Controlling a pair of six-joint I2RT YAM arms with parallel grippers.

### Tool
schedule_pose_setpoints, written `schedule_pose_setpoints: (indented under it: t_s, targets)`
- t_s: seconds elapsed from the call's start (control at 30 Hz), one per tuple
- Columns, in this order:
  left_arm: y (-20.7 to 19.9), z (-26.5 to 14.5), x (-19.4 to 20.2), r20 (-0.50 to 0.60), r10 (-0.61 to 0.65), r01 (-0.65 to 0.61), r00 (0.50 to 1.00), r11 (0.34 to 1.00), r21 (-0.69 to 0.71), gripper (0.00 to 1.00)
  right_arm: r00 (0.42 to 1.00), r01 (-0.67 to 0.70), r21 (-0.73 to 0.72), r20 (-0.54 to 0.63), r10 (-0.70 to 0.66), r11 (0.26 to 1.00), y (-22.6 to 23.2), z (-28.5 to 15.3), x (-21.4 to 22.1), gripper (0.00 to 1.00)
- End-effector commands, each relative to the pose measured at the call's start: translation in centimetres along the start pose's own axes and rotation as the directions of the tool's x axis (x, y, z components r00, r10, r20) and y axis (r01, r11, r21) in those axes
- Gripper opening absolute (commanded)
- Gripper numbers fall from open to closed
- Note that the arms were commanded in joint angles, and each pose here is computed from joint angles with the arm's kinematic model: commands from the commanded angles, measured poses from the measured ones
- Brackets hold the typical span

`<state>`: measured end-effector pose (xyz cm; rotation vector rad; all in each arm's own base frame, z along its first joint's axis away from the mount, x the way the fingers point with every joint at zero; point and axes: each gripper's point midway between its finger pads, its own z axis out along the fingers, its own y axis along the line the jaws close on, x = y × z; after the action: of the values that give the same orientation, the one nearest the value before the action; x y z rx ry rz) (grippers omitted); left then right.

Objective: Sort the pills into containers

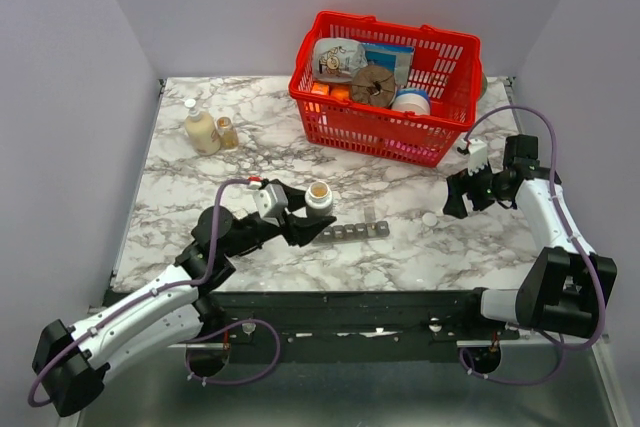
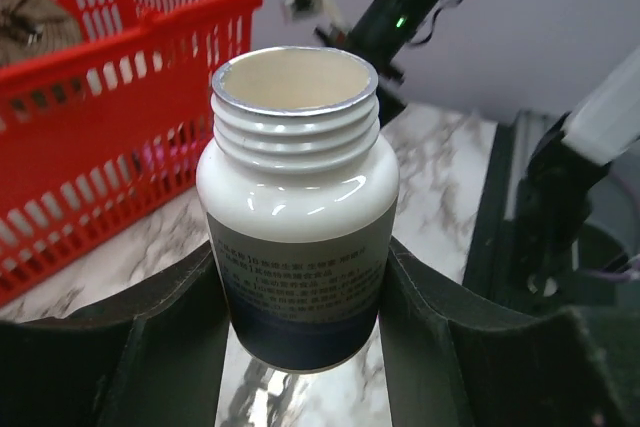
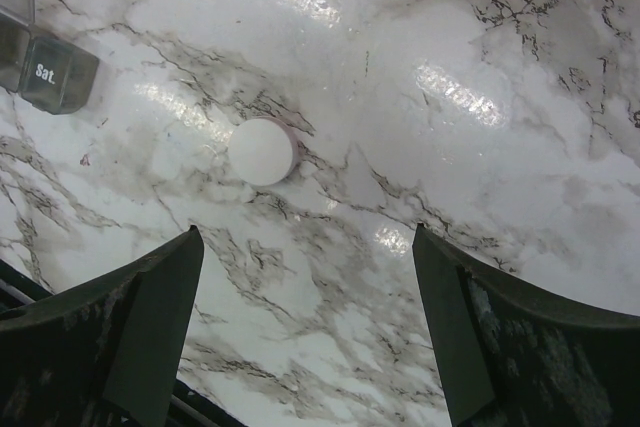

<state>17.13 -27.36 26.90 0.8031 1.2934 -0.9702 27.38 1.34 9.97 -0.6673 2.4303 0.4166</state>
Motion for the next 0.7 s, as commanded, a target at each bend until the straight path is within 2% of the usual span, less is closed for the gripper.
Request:
schedule_pose_setpoints:
  t_s: [0.0,0.07,0.1,0.13,0.17,0.2,0.23,0.27,0.33,0.37,0.43,0.47,0.53,0.57,0.63,0.67]
  targets:
    - [-4.0,-0.2,-4.8,0.135,-0.085,0.052,0.987,0.971,0.234,0.0,1.0,-0.004,-0.023,0.0,0.004,1.0,0.2,0.1,0.2,0.94]
    - [-3.4,0.4,-3.5,0.08,-0.036,0.017,0.996,0.975,0.223,0.0,1.0,-0.004,-0.025,0.0,0.004,1.0,0.2,0.1,0.2,0.94]
    - [-3.1,0.5,-1.9,0.008,-0.038,0.035,0.999,0.976,0.213,0.0,1.0,-0.004,-0.023,-0.001,0.004,1.0,0.2,0.1,0.2,0.94]
    - [-2.5,1.0,-0.2,-0.054,0.012,-0.001,0.998,0.978,0.207,0.0,1.0,-0.004,-0.023,-0.003,0.004,1.0,0.2,0.1,0.3,0.94]
    - [-2.0,1.5,0.0,-0.092,0.038,-0.019,0.995,0.98,0.2,0.0,1.0,-0.003,-0.022,-0.002,0.003,1.0,0.1,0.2,0.2,0.94]
    - [-1.7,1.1,2.6,-0.209,0.034,0.007,0.977,0.981,0.194,0.0,1.0,-0.005,-0.025,-0.005,0.005,1.0,0.2,0.2,0.3,0.94]
    - [-1.1,1.3,4.5,-0.279,0.052,0.003,0.959,0.982,0.191,0.0,1.0,-0.003,-0.024,-0.004,0.003,1.0,0.2,0.2,0.3,0.94]
    - [-0.6,1.6,4.8,-0.305,0.109,-0.047,0.946,0.978,0.203,0.0,1.0,-0.005,-0.023,-0.006,0.005,1.0,0.2,0.2,0.3,0.94]
    - [0.4,1.0,8.8,-0.468,0.1,-0.013,0.878,0.983,0.185,0.0,1.0,-0.003,-0.025,-0.006,0.003,1.0,0.2,0.2,0.3,0.94]
    - [0.6,1.4,8.7,-0.488,0.121,-0.027,0.864,0.98,0.196,0.0,1.0,-0.003,-0.027,-0.008,0.003,1.0,0.2,0.2,0.4,0.94]
    - [1.2,0.7,11.5,-0.603,0.128,-0.013,0.788,0.981,0.191,0.0,1.0,-0.006,-0.032,-0.011,0.006,0.999,0.3,0.2,0.4,0.94]
    - [1.5,1.2,11.3,-0.615,0.145,-0.028,0.775,0.98,0.197,0.0,1.0,-0.003,-0.03,-0.011,0.002,1.0,0.2,0.2,0.4,0.94]
    - [1.7,0.7,13.5,-0.694,0.173,-0.033,0.699,0.977,0.21,0.0,1.0,-0.004,-0.035,-0.012,0.003,0.999,0.4,0.2,0.5,0.94]
    - [1.8,1.1,13.3,-0.704,0.193,-0.045,0.683,0.974,0.223,0.0,1.0,0.0,-0.034,-0.01,0.0,0.999,0.4,0.2,0.4,0.94]
    - [1.7,0.3,15.4,-0.773,0.212,-0.038,0.598,0.971,0.237,0.0,1.0,0.004,-0.037,-0.006,-0.004,0.999,0.5,0.0,0.3,0.94]
    - [1.8,0.5,15.5,-0.781,0.224,-0.045,0.583,0.969,0.245,0.0,1.0,0.004,-0.039,-0.006,-0.004,0.999,0.5,0.1,0.4,0.94]
